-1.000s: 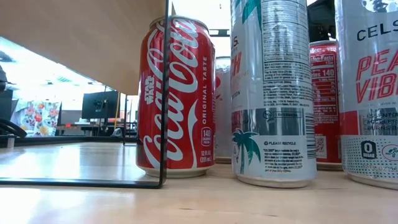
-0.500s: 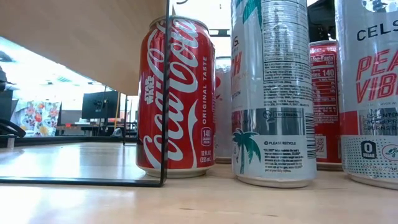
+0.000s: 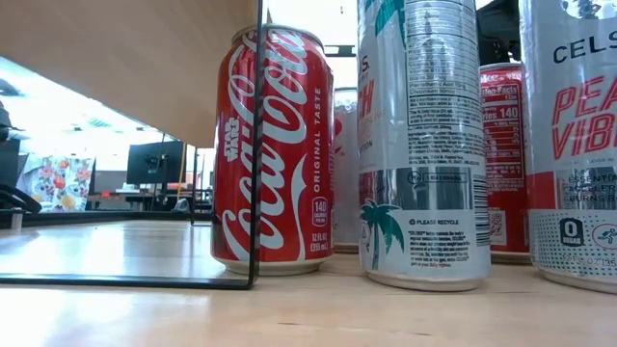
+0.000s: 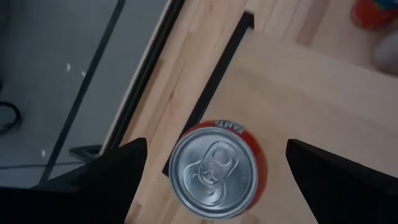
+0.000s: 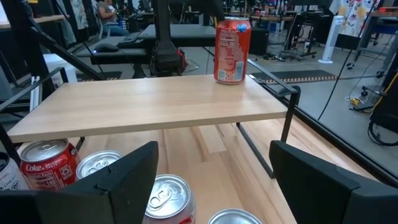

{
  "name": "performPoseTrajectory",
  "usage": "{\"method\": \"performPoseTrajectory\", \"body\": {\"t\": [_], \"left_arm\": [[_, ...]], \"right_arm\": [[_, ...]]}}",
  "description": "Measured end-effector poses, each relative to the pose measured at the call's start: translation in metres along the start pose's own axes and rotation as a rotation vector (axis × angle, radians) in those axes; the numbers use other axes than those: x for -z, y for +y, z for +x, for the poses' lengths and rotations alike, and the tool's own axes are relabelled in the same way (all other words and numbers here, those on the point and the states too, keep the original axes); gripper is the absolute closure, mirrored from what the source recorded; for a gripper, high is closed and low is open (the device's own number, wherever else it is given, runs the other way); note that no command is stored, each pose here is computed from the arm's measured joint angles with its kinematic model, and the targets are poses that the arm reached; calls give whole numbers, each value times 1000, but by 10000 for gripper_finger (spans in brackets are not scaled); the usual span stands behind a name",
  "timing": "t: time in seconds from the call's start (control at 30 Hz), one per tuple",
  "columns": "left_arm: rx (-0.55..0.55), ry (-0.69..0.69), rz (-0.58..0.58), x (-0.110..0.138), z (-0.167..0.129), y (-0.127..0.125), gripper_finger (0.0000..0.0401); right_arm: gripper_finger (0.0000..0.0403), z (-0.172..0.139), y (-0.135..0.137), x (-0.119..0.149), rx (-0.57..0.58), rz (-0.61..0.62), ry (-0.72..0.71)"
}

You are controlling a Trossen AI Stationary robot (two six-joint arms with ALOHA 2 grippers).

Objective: Place canned beverage on shelf
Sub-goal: Put the top silver soda can on the shelf

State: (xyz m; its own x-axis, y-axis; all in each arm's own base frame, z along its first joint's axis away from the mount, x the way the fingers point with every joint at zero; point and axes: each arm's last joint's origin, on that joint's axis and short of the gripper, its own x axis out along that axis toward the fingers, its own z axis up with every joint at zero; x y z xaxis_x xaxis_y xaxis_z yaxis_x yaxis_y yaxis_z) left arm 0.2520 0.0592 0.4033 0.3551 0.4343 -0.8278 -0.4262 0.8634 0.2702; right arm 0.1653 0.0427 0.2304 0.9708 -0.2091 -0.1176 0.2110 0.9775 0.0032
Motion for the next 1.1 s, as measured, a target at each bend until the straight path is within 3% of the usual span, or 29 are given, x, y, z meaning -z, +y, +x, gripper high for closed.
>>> {"method": "performPoseTrajectory", "body": {"t": [0.3, 0.47, 0.77, 1.1], "left_arm": [[33, -129, 271, -2, -24, -39, 13], [109, -220, 275, -10, -24, -71, 25], [225, -143, 352, -27, 22, -137, 29], [249, -114, 343, -50, 63, -175, 29]], "right_arm": [[85, 0, 0, 0, 0, 1, 0], [85, 0, 0, 0, 0, 1, 0], [85, 0, 0, 0, 0, 1, -1], [85, 0, 0, 0, 0, -4, 1]]}}
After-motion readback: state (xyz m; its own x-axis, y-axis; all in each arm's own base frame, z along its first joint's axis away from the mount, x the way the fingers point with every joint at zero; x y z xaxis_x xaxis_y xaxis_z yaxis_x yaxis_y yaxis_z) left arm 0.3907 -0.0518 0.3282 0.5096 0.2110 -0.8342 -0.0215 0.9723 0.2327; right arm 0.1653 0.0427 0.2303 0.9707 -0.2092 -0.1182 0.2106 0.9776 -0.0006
